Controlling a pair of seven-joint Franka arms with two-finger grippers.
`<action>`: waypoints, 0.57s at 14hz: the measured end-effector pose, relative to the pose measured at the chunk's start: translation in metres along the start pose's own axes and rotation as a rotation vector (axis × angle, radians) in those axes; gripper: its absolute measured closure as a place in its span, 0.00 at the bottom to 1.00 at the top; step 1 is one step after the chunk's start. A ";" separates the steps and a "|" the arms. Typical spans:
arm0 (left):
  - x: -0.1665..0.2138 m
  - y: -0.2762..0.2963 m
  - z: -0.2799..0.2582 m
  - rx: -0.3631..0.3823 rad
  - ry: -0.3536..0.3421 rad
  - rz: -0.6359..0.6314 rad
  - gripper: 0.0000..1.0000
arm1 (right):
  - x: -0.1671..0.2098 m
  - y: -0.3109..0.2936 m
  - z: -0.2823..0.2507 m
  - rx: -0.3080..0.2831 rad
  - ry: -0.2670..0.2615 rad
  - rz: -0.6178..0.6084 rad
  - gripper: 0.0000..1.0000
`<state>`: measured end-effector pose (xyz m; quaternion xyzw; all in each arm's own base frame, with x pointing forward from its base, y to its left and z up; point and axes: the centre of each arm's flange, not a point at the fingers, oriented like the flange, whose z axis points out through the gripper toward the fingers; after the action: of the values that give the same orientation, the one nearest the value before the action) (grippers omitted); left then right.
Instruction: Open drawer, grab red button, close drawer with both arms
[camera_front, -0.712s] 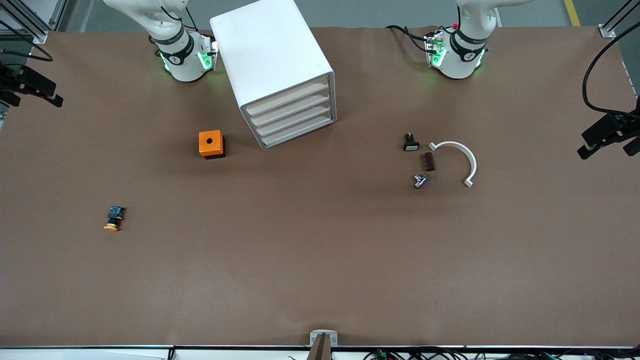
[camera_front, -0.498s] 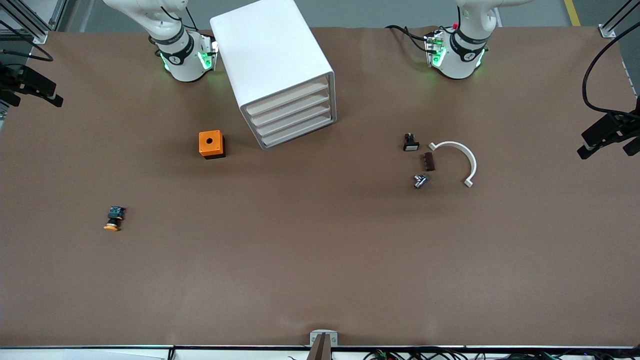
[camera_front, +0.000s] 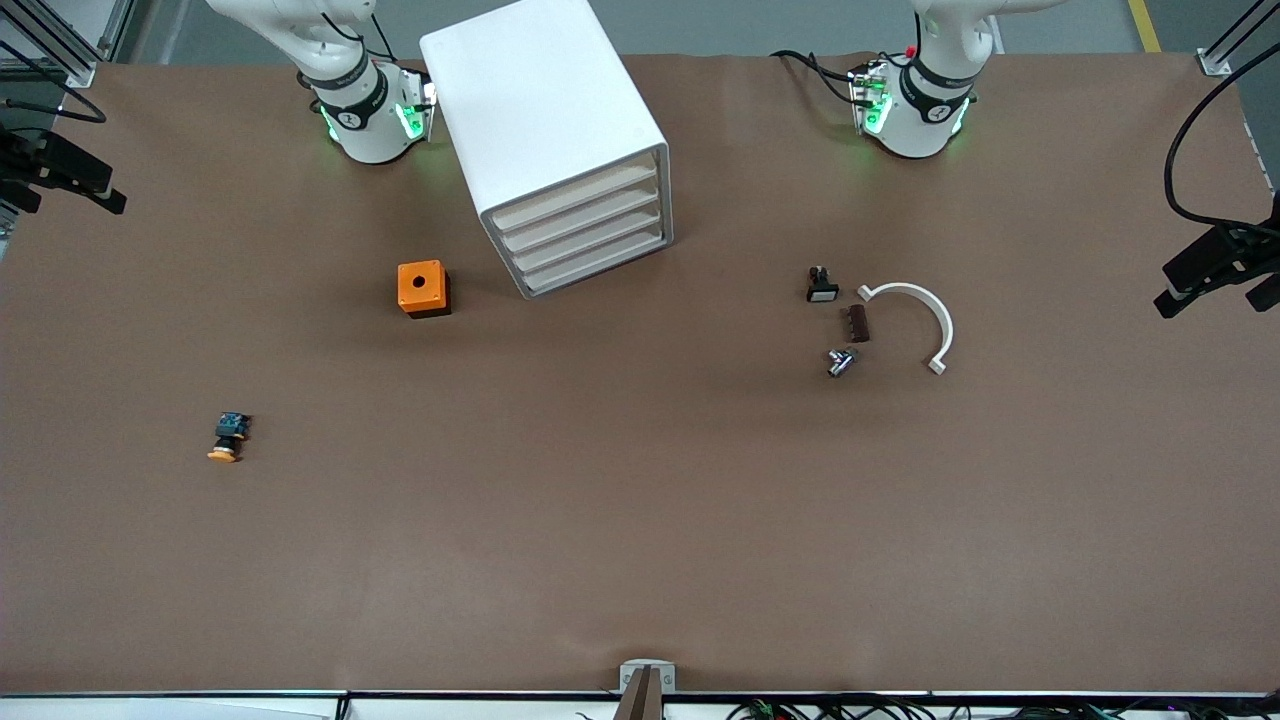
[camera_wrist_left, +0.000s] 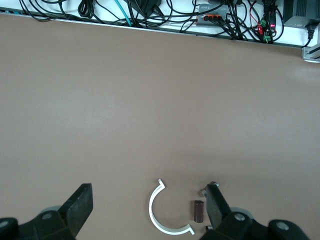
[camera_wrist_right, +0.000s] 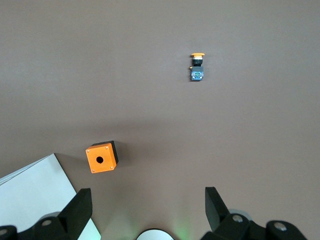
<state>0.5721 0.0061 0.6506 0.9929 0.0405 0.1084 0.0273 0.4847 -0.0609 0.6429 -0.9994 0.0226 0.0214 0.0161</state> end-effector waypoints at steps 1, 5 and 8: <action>0.000 0.000 0.000 0.000 0.000 0.000 0.00 | 0.000 0.000 0.000 0.000 0.000 0.001 0.00; -0.001 -0.002 0.012 0.003 -0.047 -0.003 0.00 | 0.000 0.002 0.000 0.001 0.000 0.005 0.00; 0.001 0.005 0.034 0.002 -0.097 0.008 0.00 | 0.000 0.002 -0.002 0.000 0.005 0.004 0.00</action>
<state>0.5808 -0.0004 0.6181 0.9972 0.0353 0.0600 0.0280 0.4848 -0.0630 0.6450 -0.9994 0.0248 0.0190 0.0162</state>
